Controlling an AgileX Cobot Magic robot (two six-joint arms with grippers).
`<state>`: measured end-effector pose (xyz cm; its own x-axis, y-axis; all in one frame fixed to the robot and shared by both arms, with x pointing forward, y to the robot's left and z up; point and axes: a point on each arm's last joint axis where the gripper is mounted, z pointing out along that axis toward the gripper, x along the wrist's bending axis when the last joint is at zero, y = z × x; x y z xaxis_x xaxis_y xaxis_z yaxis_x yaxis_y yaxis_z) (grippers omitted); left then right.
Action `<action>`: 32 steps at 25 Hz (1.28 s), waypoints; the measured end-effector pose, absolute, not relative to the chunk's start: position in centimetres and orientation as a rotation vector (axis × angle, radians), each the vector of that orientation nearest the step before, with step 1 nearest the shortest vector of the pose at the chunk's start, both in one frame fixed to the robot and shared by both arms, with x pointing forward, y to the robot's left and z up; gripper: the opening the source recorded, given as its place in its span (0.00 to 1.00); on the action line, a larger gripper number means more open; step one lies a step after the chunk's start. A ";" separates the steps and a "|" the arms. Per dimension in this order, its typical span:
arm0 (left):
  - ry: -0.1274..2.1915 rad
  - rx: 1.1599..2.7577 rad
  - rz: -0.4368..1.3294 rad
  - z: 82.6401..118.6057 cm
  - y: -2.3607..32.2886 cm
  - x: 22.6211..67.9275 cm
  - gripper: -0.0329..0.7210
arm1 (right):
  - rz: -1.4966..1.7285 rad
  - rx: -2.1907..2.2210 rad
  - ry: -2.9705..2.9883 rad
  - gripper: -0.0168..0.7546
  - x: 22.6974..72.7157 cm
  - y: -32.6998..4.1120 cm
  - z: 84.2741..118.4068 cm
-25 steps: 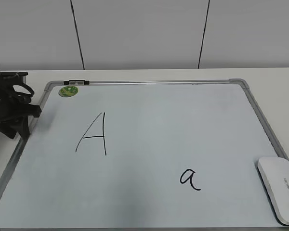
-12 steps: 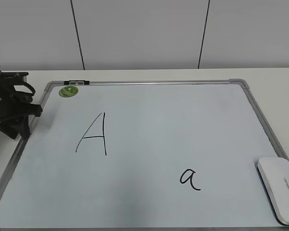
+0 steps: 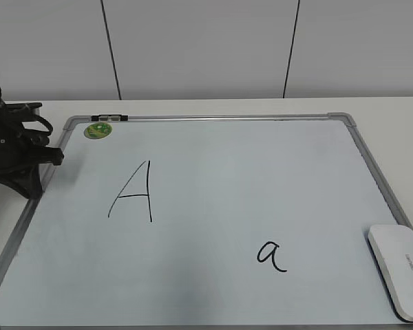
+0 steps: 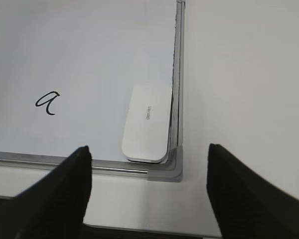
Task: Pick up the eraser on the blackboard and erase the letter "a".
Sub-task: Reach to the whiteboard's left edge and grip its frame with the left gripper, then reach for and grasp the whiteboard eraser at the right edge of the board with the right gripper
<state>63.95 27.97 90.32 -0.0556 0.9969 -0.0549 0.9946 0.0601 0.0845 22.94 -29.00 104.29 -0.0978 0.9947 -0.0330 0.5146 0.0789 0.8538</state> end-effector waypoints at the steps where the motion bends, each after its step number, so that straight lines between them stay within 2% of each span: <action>1: 2.213 2.089 0.036 90.3 28.0 64.0 0.08 | 0.922 1.509 1.696 0.72 22.9 -29.0 104.3; 7: 2.213 2.089 0.036 90.3 28.0 64.0 0.08 | 0.887 1.556 1.743 0.72 23.9 -29.0 104.7; 11: 2.215 2.087 0.036 90.3 28.0 64.0 0.08 | 0.744 1.726 1.920 0.72 27.2 -28.9 105.0; 18: 2.216 2.083 0.032 90.3 27.9 64.0 0.08 | 0.686 1.912 2.094 0.72 31.2 -28.2 105.3; 32: 2.220 2.069 0.020 90.3 27.9 63.9 0.08 | 0.457 2.139 2.200 0.72 38.9 -28.4 101.3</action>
<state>63.95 27.85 90.32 -0.0672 0.9953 -0.0692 0.9939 0.0729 0.0828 38.89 -28.40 101.28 -0.0486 0.9833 0.1752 0.9718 0.0060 0.2359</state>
